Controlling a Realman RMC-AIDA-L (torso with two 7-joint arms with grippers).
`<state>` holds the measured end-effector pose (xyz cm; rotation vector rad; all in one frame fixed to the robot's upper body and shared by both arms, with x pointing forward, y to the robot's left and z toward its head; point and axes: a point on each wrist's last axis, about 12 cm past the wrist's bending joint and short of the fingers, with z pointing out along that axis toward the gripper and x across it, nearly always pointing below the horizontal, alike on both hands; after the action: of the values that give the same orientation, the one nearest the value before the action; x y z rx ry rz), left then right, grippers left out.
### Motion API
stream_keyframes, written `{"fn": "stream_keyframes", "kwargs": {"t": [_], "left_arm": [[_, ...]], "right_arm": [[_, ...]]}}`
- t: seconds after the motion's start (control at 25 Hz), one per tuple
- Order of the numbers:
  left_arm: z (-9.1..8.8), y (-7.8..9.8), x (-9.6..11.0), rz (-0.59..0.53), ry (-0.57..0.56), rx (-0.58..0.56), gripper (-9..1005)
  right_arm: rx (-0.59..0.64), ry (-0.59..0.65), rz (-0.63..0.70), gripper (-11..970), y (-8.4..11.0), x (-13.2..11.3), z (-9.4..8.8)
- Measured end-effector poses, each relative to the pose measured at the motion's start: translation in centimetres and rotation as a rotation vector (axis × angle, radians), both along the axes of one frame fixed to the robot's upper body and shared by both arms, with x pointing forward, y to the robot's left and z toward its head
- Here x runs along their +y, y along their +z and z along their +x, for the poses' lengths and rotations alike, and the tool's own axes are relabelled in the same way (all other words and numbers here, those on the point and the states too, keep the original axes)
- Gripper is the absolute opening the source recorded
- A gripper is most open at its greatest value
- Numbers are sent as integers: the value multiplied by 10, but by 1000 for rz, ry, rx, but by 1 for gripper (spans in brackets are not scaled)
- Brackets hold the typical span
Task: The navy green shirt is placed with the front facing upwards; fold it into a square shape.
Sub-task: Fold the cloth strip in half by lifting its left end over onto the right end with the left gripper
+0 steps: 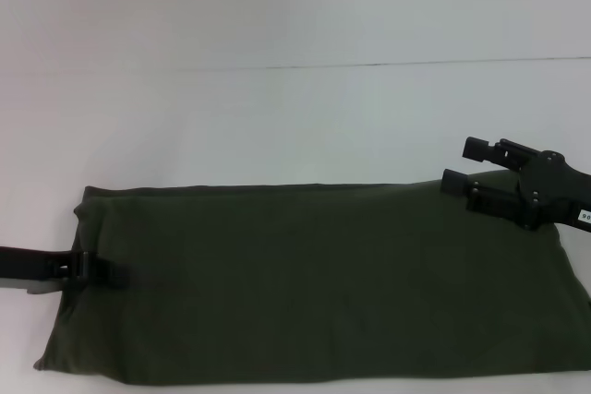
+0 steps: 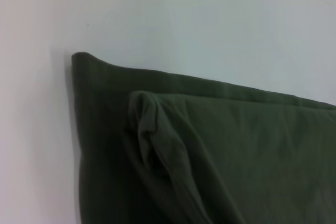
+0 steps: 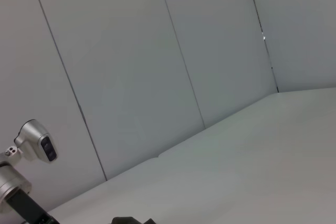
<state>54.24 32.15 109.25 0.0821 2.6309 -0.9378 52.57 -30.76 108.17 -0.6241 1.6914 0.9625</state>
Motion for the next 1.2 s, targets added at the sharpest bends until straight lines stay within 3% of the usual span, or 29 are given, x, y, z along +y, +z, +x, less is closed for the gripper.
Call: {"fn": "stream_keyframes", "kwargs": {"t": [0.4,0.68,0.96,1.2], "left_arm": [[0,1,2,-12,0,2,68],[2,6,13,-4,46,-34,351],[2,12,30,75,102,-83,613],[0,24,42,131,140,-138,735]], "right_arm": [[-4,0,-3,834,0,1,1],[-9,2,-5,835,-1,2,1],[-9,1,-3,834,-1,2,1],[-9,-1,-2,835,-1,2,1]]}}
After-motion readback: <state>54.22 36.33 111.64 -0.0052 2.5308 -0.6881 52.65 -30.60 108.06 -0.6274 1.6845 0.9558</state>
